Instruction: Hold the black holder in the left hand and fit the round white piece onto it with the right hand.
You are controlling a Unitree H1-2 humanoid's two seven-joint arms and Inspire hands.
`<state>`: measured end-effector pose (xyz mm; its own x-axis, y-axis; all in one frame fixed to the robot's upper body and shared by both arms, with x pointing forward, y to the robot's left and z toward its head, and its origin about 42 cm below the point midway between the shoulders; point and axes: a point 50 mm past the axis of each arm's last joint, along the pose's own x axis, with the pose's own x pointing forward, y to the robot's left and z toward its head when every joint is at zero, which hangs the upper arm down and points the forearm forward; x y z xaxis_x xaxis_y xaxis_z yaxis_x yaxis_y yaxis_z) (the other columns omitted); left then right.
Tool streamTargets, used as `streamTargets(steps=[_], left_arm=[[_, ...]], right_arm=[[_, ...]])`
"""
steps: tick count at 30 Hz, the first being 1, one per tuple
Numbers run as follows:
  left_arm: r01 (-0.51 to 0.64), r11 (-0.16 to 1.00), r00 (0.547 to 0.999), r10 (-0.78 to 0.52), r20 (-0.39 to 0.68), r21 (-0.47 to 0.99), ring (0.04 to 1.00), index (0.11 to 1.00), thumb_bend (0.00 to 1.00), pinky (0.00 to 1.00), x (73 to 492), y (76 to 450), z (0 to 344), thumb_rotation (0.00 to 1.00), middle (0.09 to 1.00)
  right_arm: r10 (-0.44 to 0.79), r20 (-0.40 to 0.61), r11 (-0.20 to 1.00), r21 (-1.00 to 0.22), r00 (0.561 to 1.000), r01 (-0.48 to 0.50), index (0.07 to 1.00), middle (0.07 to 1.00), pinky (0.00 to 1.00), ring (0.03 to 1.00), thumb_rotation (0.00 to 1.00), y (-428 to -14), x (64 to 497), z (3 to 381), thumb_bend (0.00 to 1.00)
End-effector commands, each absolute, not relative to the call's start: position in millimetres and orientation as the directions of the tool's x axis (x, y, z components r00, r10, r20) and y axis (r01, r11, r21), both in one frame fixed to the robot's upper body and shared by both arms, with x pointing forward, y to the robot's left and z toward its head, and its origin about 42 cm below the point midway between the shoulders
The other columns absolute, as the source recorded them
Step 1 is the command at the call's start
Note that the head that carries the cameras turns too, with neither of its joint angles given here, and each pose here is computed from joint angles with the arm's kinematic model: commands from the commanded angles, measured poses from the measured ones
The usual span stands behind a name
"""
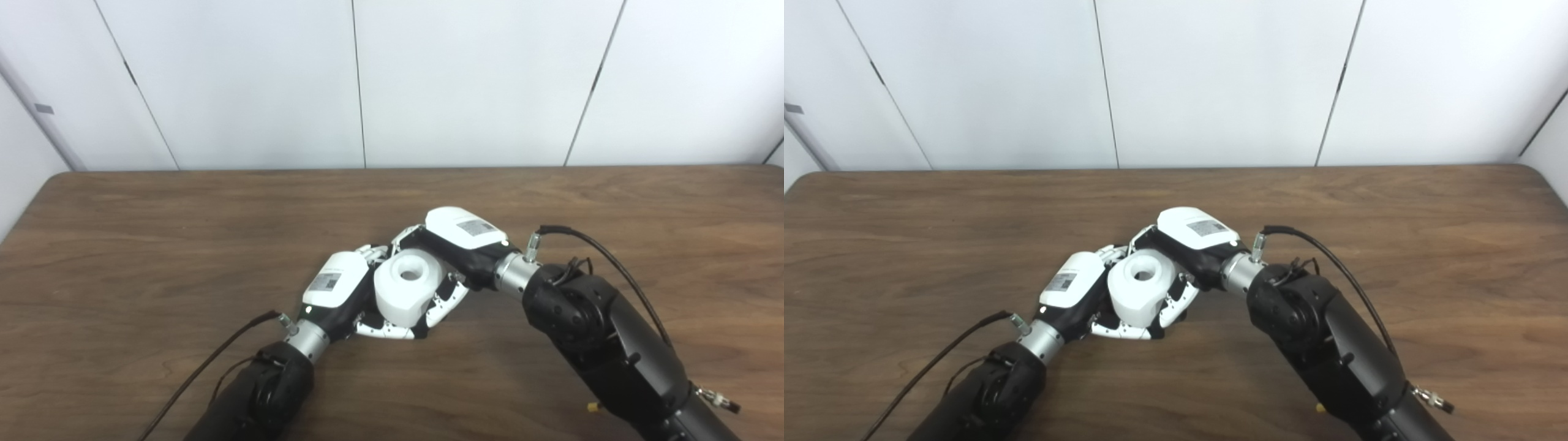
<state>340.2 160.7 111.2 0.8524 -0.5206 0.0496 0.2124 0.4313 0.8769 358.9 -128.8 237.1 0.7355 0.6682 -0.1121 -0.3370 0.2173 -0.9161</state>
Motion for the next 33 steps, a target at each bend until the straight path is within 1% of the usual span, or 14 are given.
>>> streamTargets(steps=[1,5,10,15,20,26,29,33], left_arm=[[0.400,0.299,0.822,-0.535,-0.195,0.867,0.876,0.483,0.52,0.89,314.3,161.4,67.9,0.06,0.861],[0.400,0.298,0.822,-0.535,-0.196,0.867,0.876,0.483,0.52,0.90,314.4,161.5,67.3,0.06,0.862],[0.400,0.302,0.823,-0.534,-0.194,0.865,0.873,0.483,0.52,0.90,314.7,161.1,67.3,0.06,0.860],[0.398,0.302,0.822,-0.536,-0.191,0.866,0.873,0.483,0.52,0.90,315.0,161.7,67.0,0.06,0.861],[0.399,0.300,0.823,-0.534,-0.194,0.866,0.869,0.483,0.52,0.90,314.8,162.4,66.5,0.06,0.863],[0.397,0.299,0.823,-0.535,-0.192,0.868,0.863,0.483,0.52,0.89,314.9,162.3,66.0,0.06,0.861],[0.400,0.299,0.823,-0.534,-0.195,0.867,0.866,0.483,0.52,0.89,316.0,162.1,66.2,0.06,0.859],[0.400,0.305,0.823,-0.534,-0.193,0.864,0.868,0.482,0.52,0.89,316.8,162.0,66.7,0.06,0.857]], right_arm=[[0.685,-0.123,0.194,-0.919,0.718,-0.343,0.837,0.788,0.63,0.737,0.14,-127.2,355.7,236.9,0.78],[0.669,-0.117,0.198,-0.924,0.734,-0.328,0.846,0.792,0.63,0.736,0.14,-128.4,355.8,237.8,0.77],[0.657,-0.086,0.227,-0.925,0.749,-0.305,0.843,0.787,0.63,0.732,0.13,-128.8,355.0,238.7,0.78],[0.640,-0.048,0.268,-0.921,0.767,-0.281,0.844,0.782,0.59,0.709,0.13,-129.1,355.1,240.0,0.80],[0.637,-0.019,0.292,-0.919,0.771,-0.264,0.832,0.770,0.57,0.689,0.13,-129.5,355.3,239.9,0.79],[0.630,0.016,0.316,-0.919,0.777,-0.237,0.832,0.726,0.55,0.646,0.14,-129.3,356.2,241.0,0.80],[0.624,0.036,0.336,-0.914,0.781,-0.226,0.839,0.740,0.55,0.650,0.14,-129.8,357.1,242.0,0.80],[0.617,0.049,0.352,-0.910,0.785,-0.220,0.850,0.737,0.55,0.646,0.12,-130.3,358.8,243.1,0.81]])
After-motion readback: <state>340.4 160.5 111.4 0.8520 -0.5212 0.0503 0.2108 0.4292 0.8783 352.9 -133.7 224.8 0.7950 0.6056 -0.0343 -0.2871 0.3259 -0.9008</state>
